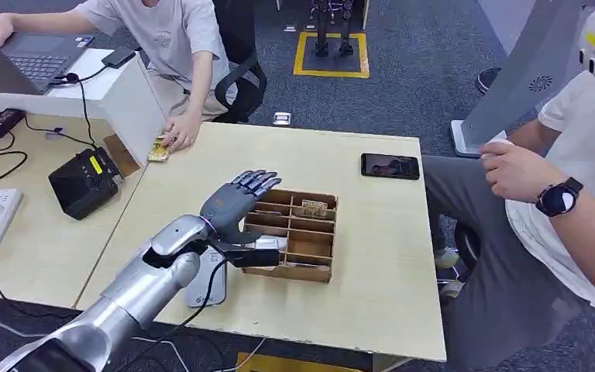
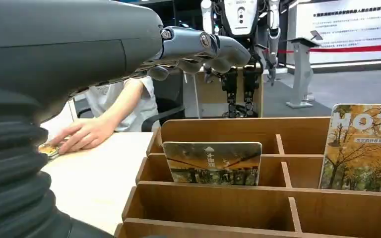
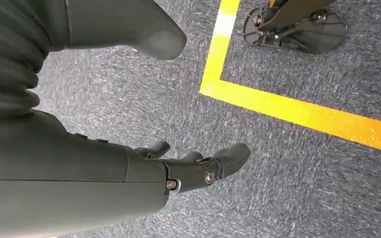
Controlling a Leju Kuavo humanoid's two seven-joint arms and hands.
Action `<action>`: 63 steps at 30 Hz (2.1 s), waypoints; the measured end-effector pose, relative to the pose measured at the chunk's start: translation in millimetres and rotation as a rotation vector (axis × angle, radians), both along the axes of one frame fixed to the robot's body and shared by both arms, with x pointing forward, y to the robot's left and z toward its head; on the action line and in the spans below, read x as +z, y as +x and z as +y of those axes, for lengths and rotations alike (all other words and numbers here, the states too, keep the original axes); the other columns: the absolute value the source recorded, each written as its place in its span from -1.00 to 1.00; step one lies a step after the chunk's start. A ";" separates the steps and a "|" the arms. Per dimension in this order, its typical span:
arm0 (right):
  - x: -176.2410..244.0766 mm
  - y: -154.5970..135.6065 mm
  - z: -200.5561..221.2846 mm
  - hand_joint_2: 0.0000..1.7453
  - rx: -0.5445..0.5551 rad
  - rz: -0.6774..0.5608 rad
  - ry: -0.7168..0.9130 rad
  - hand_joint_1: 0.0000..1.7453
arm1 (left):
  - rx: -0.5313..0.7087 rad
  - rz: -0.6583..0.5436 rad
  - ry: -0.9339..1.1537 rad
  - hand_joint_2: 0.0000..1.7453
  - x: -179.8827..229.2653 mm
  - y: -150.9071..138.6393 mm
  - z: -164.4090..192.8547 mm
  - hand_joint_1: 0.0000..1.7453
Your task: Pass the card to the sensor for recognition and then transmit it.
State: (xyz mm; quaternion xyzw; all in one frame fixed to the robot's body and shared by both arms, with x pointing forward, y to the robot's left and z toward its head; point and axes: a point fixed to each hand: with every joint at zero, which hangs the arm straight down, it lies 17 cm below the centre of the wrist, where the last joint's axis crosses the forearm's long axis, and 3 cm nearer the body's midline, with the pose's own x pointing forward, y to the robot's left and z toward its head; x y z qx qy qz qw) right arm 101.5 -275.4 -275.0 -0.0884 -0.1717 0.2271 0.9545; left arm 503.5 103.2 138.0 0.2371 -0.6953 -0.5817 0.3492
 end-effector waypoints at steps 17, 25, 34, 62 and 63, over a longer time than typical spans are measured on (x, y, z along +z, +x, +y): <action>0.1 0.4 0.3 1.00 0.001 -0.001 0.000 -1.00 | -0.014 0.020 -0.023 1.00 0.3 -2.4 -7.2 -1.00; 0.3 1.7 -0.2 1.00 -0.001 -0.004 -0.001 -1.00 | -0.020 0.031 -0.019 1.00 -3.4 -4.1 -10.1 0.68; 0.9 3.7 -0.8 1.00 -0.005 -0.015 -0.002 -1.00 | -0.022 0.043 -0.014 1.00 -6.7 -4.0 -9.8 0.04; 1.3 4.2 -2.3 1.00 -0.021 -0.024 -0.002 -1.00 | -0.032 0.129 -0.075 1.00 3.2 2.8 36.2 1.00; 1.2 3.9 -2.5 1.00 -0.026 -0.023 -0.001 -1.00 | -0.025 0.131 -0.078 1.00 22.6 12.2 49.3 1.00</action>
